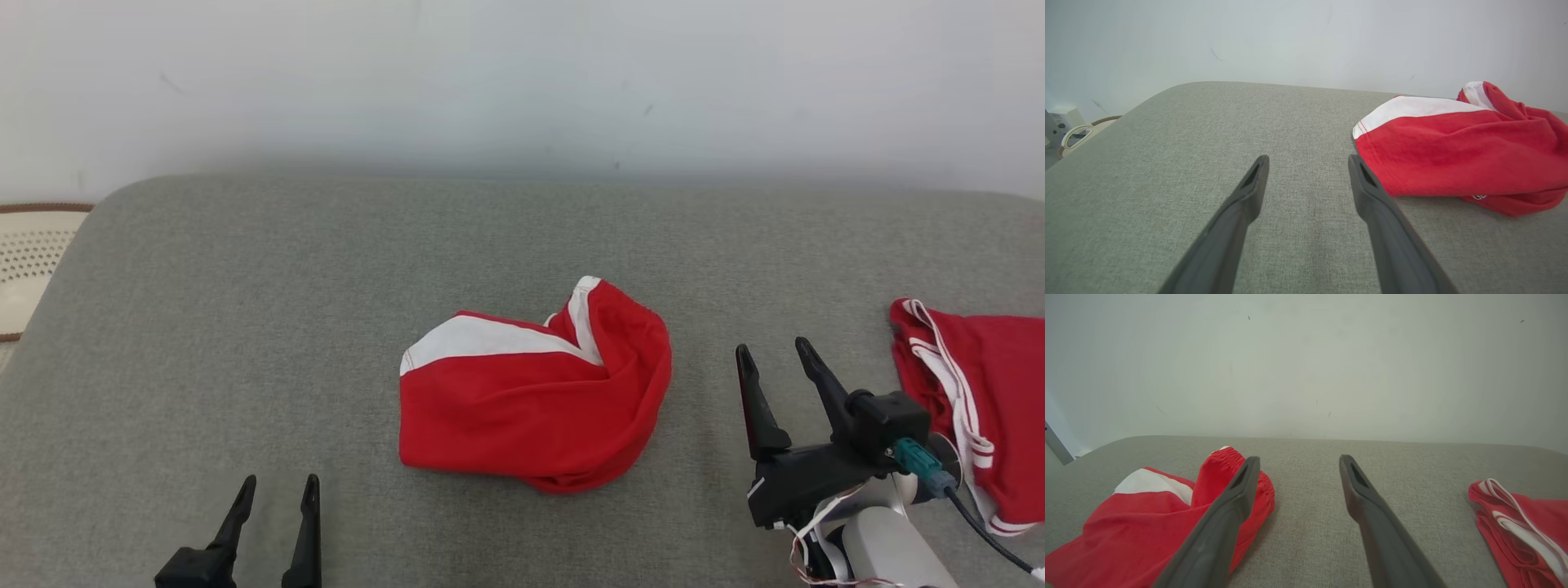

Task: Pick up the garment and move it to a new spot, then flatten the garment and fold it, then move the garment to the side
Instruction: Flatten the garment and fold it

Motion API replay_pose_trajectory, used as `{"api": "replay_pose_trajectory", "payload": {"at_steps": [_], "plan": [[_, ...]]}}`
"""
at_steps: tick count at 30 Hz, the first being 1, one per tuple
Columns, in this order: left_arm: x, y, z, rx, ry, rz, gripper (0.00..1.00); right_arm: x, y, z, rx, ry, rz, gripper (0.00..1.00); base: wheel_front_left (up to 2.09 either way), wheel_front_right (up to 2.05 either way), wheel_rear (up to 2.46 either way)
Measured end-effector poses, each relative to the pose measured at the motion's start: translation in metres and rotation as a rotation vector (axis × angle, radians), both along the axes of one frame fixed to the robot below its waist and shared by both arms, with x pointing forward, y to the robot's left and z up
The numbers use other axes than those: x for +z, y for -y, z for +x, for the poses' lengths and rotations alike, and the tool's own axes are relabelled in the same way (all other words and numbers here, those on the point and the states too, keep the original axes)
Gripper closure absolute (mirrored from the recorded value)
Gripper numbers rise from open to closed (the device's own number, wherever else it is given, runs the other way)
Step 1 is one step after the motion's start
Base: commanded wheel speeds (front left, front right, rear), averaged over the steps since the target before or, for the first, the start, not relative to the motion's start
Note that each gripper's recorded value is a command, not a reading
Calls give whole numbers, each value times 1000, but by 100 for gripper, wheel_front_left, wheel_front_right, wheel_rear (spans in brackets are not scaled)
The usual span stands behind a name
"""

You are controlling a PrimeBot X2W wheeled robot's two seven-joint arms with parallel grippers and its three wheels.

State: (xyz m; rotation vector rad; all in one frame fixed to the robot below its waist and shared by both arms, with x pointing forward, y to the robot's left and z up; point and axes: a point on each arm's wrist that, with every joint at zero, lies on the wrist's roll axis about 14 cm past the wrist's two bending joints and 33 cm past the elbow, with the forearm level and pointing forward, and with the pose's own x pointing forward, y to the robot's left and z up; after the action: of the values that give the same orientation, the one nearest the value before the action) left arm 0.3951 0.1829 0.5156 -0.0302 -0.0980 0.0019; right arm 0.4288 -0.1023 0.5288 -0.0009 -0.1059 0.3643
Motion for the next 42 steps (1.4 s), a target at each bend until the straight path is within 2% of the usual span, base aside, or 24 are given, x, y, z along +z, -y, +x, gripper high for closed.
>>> {"api": "replay_pose_trajectory", "payload": {"at_steps": [18, 23, 30, 33, 42], "plan": [[-25, -49, -19, 148, -77, -15, 0, -17, -76, 85, 252, -123, -77, 0, 0, 0, 0], [-33, -57, -22, 183, -104, -30, 0, -42, -87, 102, 303, -236, -121, 0, 0, 0, 0], [-40, -72, -27, 240, -127, -30, 0, -83, -106, 97, 385, -395, -153, 1, 0, 0, 0], [-38, -74, -27, 246, -122, -33, 0, -91, -104, 92, 401, -424, -168, 100, 0, 0, 0], [-30, -57, -14, 185, -91, -43, 0, -52, -85, 94, 389, -262, -115, 100, 0, 0, 0]]}}
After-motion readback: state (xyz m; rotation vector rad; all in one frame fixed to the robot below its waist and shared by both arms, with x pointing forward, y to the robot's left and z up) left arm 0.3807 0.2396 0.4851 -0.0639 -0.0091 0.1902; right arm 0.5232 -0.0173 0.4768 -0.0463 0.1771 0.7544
